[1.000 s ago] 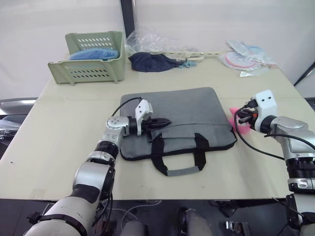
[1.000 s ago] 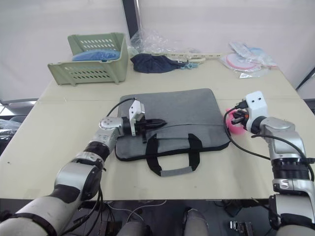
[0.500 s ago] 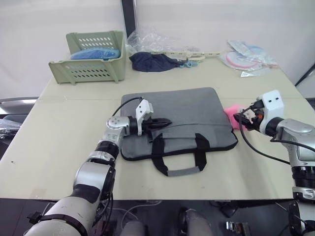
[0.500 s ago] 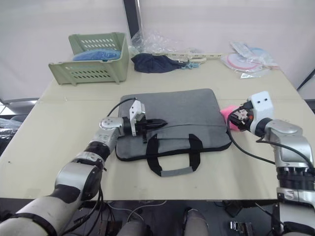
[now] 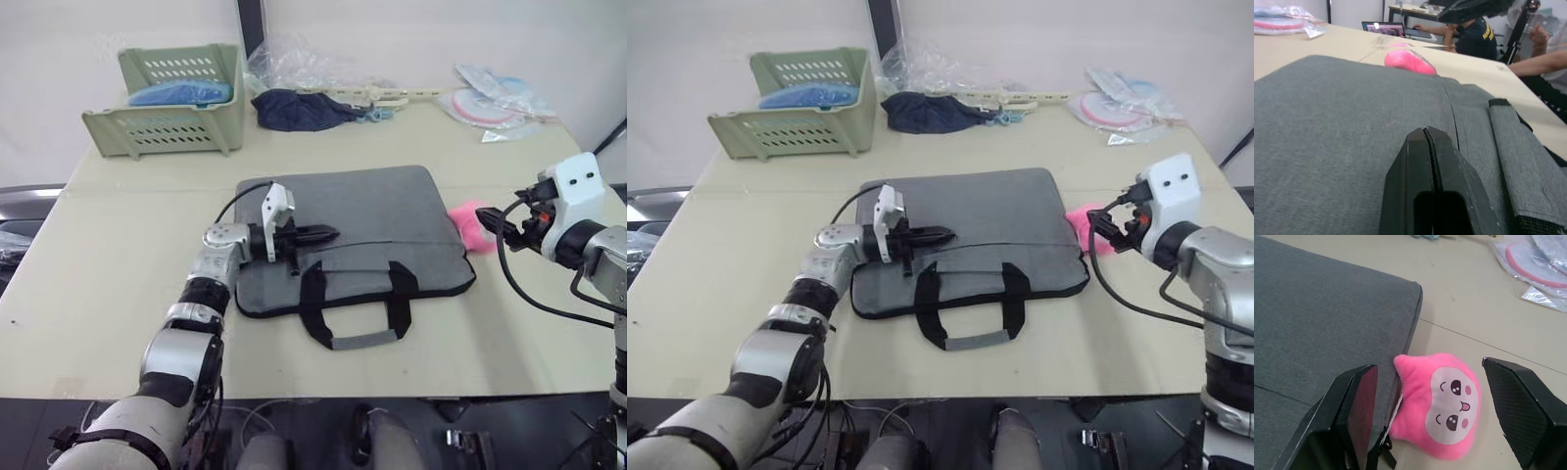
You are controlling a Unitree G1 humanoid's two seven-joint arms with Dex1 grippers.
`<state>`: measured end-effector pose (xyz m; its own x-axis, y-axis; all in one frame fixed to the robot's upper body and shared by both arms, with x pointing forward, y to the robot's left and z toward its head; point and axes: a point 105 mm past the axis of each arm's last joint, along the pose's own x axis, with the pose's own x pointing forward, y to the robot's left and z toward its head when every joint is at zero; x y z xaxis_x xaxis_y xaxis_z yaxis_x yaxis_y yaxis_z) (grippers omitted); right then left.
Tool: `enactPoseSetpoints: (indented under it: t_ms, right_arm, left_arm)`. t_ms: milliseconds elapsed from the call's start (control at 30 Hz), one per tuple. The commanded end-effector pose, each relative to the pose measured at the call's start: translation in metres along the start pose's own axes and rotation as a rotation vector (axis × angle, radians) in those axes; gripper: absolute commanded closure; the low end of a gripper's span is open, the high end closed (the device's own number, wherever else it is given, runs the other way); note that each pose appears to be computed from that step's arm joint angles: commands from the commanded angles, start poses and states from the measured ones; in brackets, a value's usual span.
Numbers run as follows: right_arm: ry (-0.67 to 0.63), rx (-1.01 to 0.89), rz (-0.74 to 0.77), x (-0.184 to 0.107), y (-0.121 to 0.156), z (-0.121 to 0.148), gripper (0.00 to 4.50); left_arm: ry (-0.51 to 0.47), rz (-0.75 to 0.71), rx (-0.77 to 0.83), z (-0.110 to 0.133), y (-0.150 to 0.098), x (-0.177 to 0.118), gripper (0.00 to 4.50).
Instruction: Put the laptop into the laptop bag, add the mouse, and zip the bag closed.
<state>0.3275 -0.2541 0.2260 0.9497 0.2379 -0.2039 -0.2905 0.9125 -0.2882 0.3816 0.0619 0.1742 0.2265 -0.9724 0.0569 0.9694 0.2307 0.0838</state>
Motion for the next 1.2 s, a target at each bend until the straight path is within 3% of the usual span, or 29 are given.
enactPoseSetpoints:
  t_ms: [33, 167, 267, 333, 367, 600, 700, 867, 1000, 1200]
  right_arm:
    - [-0.081, -0.08, 0.022, -0.016, 0.005, 0.034, 0.73]
    - [-0.085, -0.107, 0.053, -0.021, 0.008, 0.042, 0.73]
    - [-0.08, -0.131, 0.086, -0.024, 0.01, 0.045, 0.66]
    - [-0.072, -0.15, 0.125, -0.028, 0.012, 0.048, 0.66]
    - [-0.067, -0.159, 0.151, -0.031, 0.013, 0.05, 0.66]
    - [-0.055, -0.198, 0.293, -0.045, 0.019, 0.06, 0.66]
    - [-0.073, -0.214, 0.335, -0.051, 0.019, 0.072, 0.66]
    - [-0.083, -0.234, 0.4, -0.056, 0.022, 0.083, 0.66]
    - [-0.083, -0.241, 0.427, -0.058, 0.017, 0.091, 0.66]
    - [-0.077, -0.263, 0.425, -0.056, 0.011, 0.092, 0.66]
  left_arm:
    - [-0.119, 0.113, 0.127, 0.074, 0.008, -0.026, 4.5]
    - [-0.112, 0.219, 0.175, 0.101, 0.007, -0.053, 4.5]
    - [-0.119, 0.302, 0.19, 0.118, 0.007, -0.075, 3.75]
    - [-0.109, 0.36, 0.198, 0.128, 0.003, -0.094, 2.96]
    - [-0.1, 0.39, 0.203, 0.131, 0.001, -0.103, 2.96]
    - [0.017, 0.511, 0.2, 0.14, -0.02, -0.152, 0.1]
    - [0.096, 0.587, 0.249, 0.155, -0.03, -0.178, 0.03]
    - [0.183, 0.651, 0.303, 0.169, -0.039, -0.193, 0.03]
    - [0.169, 0.638, 0.269, 0.181, -0.052, -0.205, 0.03]
    - [0.196, 0.588, 0.21, 0.168, -0.058, -0.204, 0.03]
